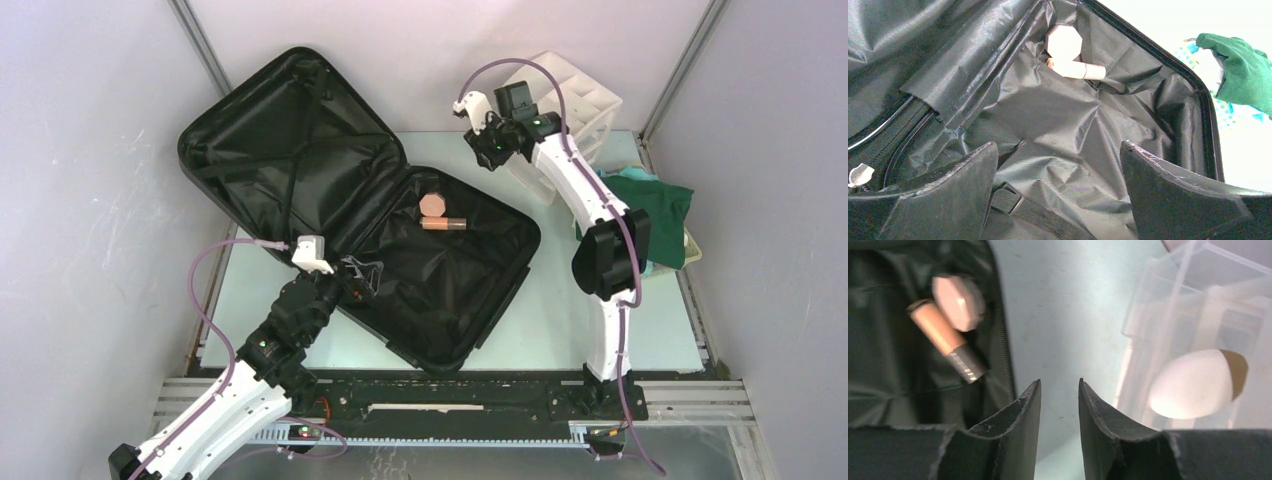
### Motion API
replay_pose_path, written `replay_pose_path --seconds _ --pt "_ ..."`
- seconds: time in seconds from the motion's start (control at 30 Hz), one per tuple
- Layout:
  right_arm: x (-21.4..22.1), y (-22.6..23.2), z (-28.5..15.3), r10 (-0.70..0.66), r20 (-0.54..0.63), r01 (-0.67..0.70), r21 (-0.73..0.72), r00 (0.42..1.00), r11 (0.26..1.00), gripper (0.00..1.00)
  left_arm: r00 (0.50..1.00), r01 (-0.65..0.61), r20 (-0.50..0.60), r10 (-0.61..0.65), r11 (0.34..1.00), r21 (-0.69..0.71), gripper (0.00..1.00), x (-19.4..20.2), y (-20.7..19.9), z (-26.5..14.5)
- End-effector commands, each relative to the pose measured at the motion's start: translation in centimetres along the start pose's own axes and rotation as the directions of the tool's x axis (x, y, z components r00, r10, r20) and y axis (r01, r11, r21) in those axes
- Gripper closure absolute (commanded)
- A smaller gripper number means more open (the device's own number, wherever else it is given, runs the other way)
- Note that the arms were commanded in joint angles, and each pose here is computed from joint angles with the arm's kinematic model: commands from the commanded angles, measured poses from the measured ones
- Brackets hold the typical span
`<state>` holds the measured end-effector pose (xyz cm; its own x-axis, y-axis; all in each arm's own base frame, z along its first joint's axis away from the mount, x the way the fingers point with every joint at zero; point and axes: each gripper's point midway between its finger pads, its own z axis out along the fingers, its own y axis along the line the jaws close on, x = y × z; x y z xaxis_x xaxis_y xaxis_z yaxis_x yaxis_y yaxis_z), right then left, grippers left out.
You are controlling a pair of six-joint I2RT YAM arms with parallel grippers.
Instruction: Open, take out, and arrange the luggage
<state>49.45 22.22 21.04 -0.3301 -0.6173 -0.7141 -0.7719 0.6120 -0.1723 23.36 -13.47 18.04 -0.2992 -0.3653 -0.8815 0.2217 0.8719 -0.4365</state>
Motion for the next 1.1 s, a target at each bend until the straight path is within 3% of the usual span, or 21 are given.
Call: replay_pose_path --seconds 0.0,0.23,0.43,0.57,1.07 --pt "1.1 -5.1 1.0 0.025 -0.084 0.003 0.316 0.996 0.949 0.6 1.0 0.014 0.01 -0.014 1.0 0.003 0.04 0.1 0.1 0.1" --pt "3.0 -11.9 -0.2 0.072 -0.117 0.008 0.575 0.991 0.818 0.54 1.0 0.013 0.013 -0.013 1.0 0.001 0.04 0.0 0.2 0.0" --pt "4.3 -15.2 -1.2 0.105 -0.096 -0.02 0.637 0.99 0.771 0.33 1.0 0.012 0.013 -0.012 1.0 0.002 0.04 -0.1 0.1 0.1" --pt "4.6 -15.9 -1.4 0.113 -0.089 -0.031 0.638 0.99 0.77 0.27 1.0 0.012 0.011 -0.012 1.0 0.003 0.04 -0.1 0.0 0.1" --pt "0.1 -11.1 -4.8 0.106 0.087 -0.133 0.418 0.991 0.899 0.3 1.0 0.016 0.01 -0.016 1.0 0.006 0.04 -0.1 -0.1 0.1"
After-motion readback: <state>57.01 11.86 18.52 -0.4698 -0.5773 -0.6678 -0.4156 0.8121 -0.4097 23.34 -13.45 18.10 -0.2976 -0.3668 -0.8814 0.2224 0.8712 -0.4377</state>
